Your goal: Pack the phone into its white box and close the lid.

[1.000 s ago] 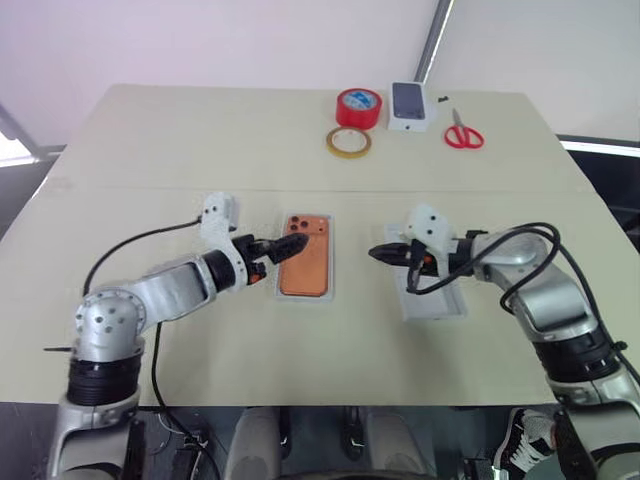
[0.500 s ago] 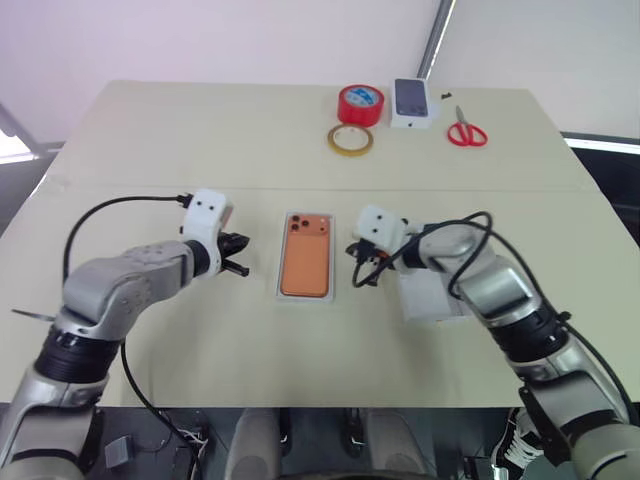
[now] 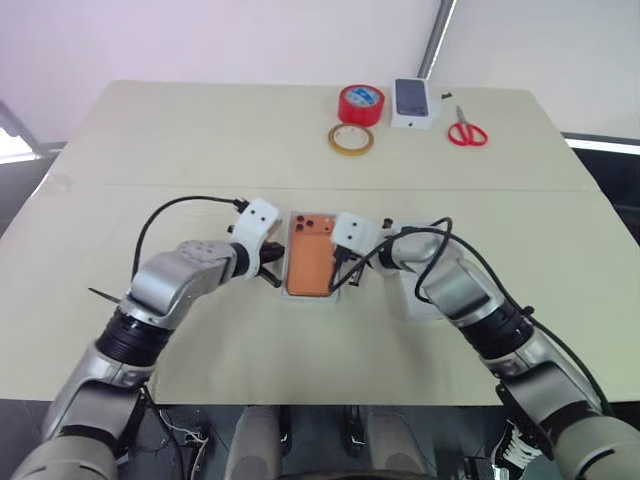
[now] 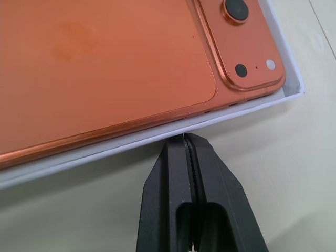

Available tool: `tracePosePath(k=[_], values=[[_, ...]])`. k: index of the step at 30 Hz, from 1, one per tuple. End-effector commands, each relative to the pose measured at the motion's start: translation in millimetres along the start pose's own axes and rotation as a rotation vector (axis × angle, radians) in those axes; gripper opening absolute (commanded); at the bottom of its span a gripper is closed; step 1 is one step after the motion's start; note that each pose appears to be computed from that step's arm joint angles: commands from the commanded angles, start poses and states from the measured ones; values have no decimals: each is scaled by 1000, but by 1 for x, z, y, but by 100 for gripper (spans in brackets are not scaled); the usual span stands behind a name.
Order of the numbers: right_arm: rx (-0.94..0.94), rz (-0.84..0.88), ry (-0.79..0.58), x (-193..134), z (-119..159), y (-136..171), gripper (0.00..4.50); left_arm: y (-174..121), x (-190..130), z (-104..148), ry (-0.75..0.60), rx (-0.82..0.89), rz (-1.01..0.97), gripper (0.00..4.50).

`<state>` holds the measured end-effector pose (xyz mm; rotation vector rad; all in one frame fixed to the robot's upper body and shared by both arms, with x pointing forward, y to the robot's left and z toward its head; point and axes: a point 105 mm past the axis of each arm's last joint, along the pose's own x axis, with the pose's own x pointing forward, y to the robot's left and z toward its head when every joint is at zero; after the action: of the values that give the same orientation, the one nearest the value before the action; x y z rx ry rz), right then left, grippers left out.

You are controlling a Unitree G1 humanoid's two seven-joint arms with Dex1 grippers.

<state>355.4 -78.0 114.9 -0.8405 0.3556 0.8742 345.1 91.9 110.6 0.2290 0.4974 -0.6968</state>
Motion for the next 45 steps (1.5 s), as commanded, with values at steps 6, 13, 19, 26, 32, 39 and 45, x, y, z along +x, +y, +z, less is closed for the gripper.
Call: tracePosePath(k=[6, 13, 19, 26, 32, 39, 45], values=[[-11, 3, 36, -48, -17, 0, 0, -89, 24, 28, -60, 62, -286, 3], [24, -3, 133, -72, -45, 6, 0, -127, 43, 40, -74, 61, -388, 3], [56, -44, 213, -87, -69, 3, 0, -141, 48, 44, -79, 60, -436, 3], [63, -80, 235, -94, -76, -6, 0, -132, 45, 43, -80, 55, -421, 3], [57, -94, 241, -119, -78, -22, 0, -97, 39, 46, -102, 25, -321, 3], [272, -92, 177, -149, -71, -39, 25, -44, 17, 48, -183, -13, -195, 1], [537, -79, 221, -147, -81, -24, 290, -43, -15, 50, -326, 116, -288, 0]])
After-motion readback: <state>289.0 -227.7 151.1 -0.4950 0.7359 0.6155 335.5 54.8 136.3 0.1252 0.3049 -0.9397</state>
